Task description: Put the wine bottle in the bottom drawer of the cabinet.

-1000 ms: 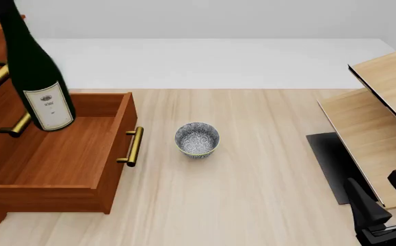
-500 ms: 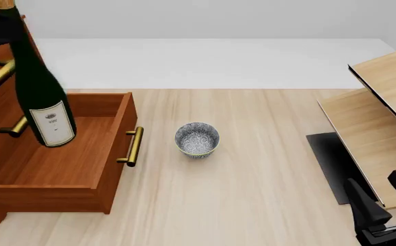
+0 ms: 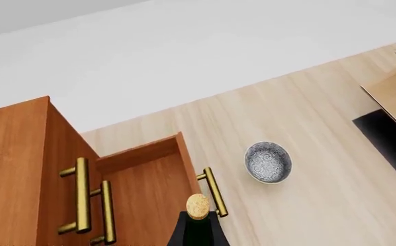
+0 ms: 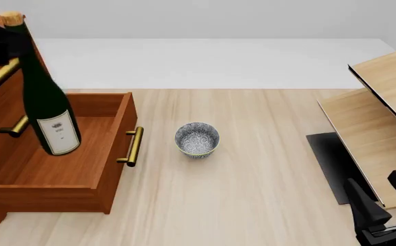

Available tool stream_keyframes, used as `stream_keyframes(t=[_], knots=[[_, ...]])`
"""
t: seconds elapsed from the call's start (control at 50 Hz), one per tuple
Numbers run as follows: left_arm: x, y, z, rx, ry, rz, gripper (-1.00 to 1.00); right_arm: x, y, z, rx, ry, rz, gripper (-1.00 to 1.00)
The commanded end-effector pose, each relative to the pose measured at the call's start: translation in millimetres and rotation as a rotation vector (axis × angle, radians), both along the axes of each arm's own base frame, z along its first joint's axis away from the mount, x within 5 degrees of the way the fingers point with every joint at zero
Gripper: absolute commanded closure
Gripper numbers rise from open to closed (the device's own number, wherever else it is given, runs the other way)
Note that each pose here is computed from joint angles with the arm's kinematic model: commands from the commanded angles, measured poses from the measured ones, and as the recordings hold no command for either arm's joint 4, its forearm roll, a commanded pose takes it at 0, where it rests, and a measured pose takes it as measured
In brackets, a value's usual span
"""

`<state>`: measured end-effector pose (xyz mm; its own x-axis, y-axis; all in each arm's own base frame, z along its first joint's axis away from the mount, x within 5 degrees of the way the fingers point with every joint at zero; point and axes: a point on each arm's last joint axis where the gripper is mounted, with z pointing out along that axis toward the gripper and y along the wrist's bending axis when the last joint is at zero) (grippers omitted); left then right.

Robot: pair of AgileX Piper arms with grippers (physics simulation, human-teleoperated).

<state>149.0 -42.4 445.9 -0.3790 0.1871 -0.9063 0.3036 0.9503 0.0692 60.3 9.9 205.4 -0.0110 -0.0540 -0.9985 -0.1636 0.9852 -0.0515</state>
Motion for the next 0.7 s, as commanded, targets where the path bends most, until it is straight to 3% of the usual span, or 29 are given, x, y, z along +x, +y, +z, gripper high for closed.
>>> stream_keyframes(t=[0.02,0.7], knots=[[1.0,1.9,-1.5,-0.012,-0.009,0.018,1.00,0.2,0.0,0.0,0.000,0.000,0.000,-1.00],[4.5,6.0,-32.4,-0.027,0.049,0.064,1.00,0.7,-0.1,0.0,-0.007,0.002,-0.003,-1.00]])
